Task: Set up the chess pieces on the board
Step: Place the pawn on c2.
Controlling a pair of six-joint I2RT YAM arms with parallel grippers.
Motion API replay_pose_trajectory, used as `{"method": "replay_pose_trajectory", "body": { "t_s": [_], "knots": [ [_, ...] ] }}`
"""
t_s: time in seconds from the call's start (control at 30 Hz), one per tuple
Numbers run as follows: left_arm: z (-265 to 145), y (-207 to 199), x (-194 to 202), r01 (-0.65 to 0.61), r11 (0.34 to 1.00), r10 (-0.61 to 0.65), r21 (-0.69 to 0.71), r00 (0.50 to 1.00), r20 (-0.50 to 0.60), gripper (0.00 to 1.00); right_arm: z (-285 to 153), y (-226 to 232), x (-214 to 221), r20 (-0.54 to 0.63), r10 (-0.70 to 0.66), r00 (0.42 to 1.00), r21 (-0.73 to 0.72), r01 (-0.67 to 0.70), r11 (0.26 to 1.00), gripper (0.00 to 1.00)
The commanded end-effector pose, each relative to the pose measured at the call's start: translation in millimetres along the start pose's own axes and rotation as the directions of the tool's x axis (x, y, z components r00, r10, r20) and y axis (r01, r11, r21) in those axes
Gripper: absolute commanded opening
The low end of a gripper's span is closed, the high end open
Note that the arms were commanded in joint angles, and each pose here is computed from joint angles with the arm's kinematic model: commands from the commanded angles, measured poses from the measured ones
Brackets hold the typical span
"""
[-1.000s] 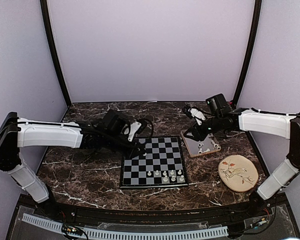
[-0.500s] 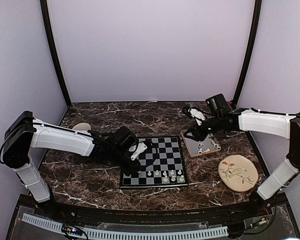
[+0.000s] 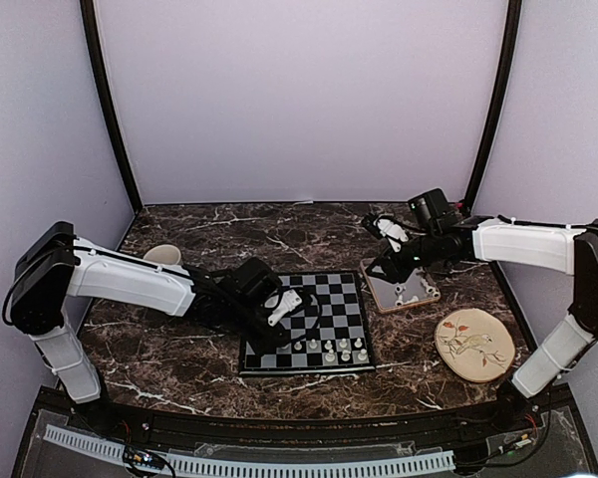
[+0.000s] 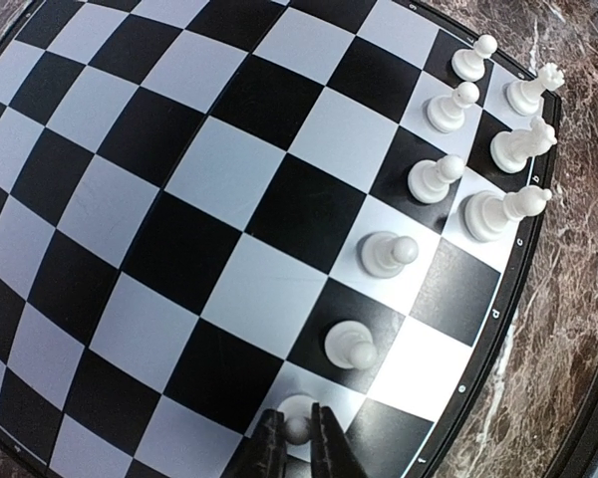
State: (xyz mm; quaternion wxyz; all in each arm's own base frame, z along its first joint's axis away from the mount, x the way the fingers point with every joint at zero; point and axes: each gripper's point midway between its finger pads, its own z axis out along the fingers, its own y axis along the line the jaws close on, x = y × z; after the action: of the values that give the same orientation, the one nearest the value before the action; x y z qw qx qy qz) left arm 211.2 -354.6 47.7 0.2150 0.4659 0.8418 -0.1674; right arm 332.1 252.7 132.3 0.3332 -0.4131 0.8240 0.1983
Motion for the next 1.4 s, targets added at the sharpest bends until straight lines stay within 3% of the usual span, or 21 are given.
{"method": "replay_pose_trajectory", "body": {
  "t_s": [0.0, 0.6, 0.93, 0.97, 1.07, 1.13, 1.23, 1.37],
  "knots": [
    [4.1, -5.0, 6.8, -0.018, 1.0, 0.018, 0.015, 0.999, -0.035, 0.11, 4.8, -2.5, -2.2, 0.01, -0.014, 1.0, -0.001, 0.014, 1.0, 0.4],
    [-2.1, -7.8, 12.9, 0.001, 1.0, -0.001, 0.001, 0.999, -0.032, 0.14, 6.6, -1.4, -1.6, 0.005, -0.008, 1.0, -0.012, 0.008, 1.0, 0.4],
    [-21.0, 0.7, -0.1, -0.013, 0.998, 0.013, -0.058, 1.0, 0.015, 0.34, -9.2, -19.5, -19.6, 0.017, -0.012, 1.0, 0.078, 0.011, 0.997, 0.4],
    [-27.8, 1.7, -6.0, -0.024, 0.997, 0.026, -0.067, 0.999, 0.032, 0.36, -14.3, -26.9, -24.0, 0.02, -0.01, 1.0, 0.112, 0.008, 0.994, 0.42],
    [-44.8, 2.8, -24.7, -0.069, 0.994, 0.076, -0.088, 0.994, 0.077, 0.39, -25.5, -52.0, -29.7, 0.014, 0.03, 0.999, 0.199, -0.032, 0.979, 0.6],
    [-56.7, 2.7, -42.3, -0.101, 0.99, 0.114, -0.102, 0.986, 0.123, 0.41, -30.7, -67.7, -30.8, -0.013, 0.045, 0.999, 0.216, -0.041, 0.976, 0.63],
    [-71.7, 9.0, -76.2, -0.119, 0.981, 0.149, -0.155, 0.969, 0.198, 0.43, -25.9, -88.2, -8.2, -0.117, 0.1, 0.988, 0.224, -0.072, 0.972, 0.62],
    [-88.5, 32.3, -128.8, -0.022, 0.978, 0.089, -0.21, 0.944, 0.319, 0.49, -17.2, -105.6, 13.5, -0.191, 0.19, 0.963, 0.218, -0.147, 0.965, 0.45]
  ]
}}
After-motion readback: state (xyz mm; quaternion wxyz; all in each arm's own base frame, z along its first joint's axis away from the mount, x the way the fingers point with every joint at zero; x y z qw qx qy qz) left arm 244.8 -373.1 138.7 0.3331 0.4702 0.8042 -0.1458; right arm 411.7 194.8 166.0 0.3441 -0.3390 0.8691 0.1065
